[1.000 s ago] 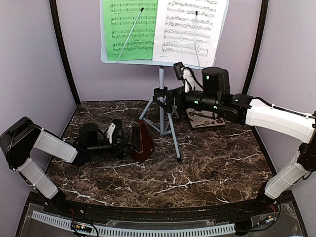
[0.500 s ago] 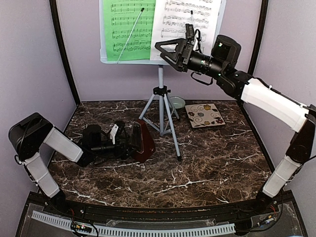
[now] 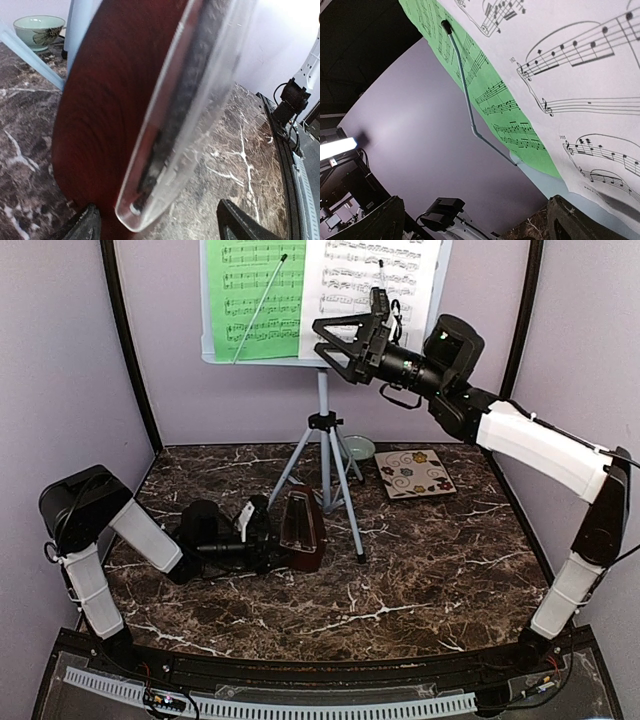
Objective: Set up the instrument practice props
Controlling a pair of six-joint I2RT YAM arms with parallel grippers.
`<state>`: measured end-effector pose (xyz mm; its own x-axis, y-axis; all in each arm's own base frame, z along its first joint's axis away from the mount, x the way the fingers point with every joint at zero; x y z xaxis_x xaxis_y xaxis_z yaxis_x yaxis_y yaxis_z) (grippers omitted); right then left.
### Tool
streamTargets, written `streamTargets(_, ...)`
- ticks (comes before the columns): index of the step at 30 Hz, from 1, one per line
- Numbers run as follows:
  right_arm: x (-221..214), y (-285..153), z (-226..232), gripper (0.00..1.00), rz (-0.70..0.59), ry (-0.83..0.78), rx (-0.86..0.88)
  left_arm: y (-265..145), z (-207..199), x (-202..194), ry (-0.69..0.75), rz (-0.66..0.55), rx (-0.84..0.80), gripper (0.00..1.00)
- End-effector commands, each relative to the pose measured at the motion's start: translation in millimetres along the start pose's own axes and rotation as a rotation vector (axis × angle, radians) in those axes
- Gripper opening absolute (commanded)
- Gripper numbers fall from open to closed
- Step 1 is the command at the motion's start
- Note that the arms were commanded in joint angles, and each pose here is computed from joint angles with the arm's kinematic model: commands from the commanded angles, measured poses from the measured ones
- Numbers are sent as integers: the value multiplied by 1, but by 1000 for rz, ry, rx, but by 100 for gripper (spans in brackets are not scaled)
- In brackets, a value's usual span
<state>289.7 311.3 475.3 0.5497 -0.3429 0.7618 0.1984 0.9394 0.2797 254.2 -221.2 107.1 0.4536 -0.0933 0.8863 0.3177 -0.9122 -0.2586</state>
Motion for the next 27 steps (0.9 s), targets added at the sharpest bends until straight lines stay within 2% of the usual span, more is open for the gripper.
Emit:
streamTargets(1,-17,-15,1,100,29,29,8,-10,-14,-13,-12,-17,-59,82)
streamTargets(7,-45,-38,-4,100,37,39,-22,-12,-33,-26,-2,-14,-90,82)
streamTargets(14,-83,-55,-24,100,107,55,-113,-9,-41,-28,13,-18,-99,81)
streamTargets(20,-95,-60,-25,100,155,-17,-208,-3,-49,-22,38,-10,-119,80)
streamTargets(27,-135,-72,-41,100,277,-92,-442,-51,-31,-11,-15,-119,50,80)
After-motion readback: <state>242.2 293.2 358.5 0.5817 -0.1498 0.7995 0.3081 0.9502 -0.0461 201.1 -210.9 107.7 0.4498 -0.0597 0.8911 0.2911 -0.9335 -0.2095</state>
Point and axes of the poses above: each gripper's point midway between its finger pads, its own y axis out along the fingers, its own z axis along the line the jaws close on, x = y × z, the point moved 10 cm from there along -y, back along the fingers, and after that the axes turned 2 degrees about -y, right-handed, at the moved point
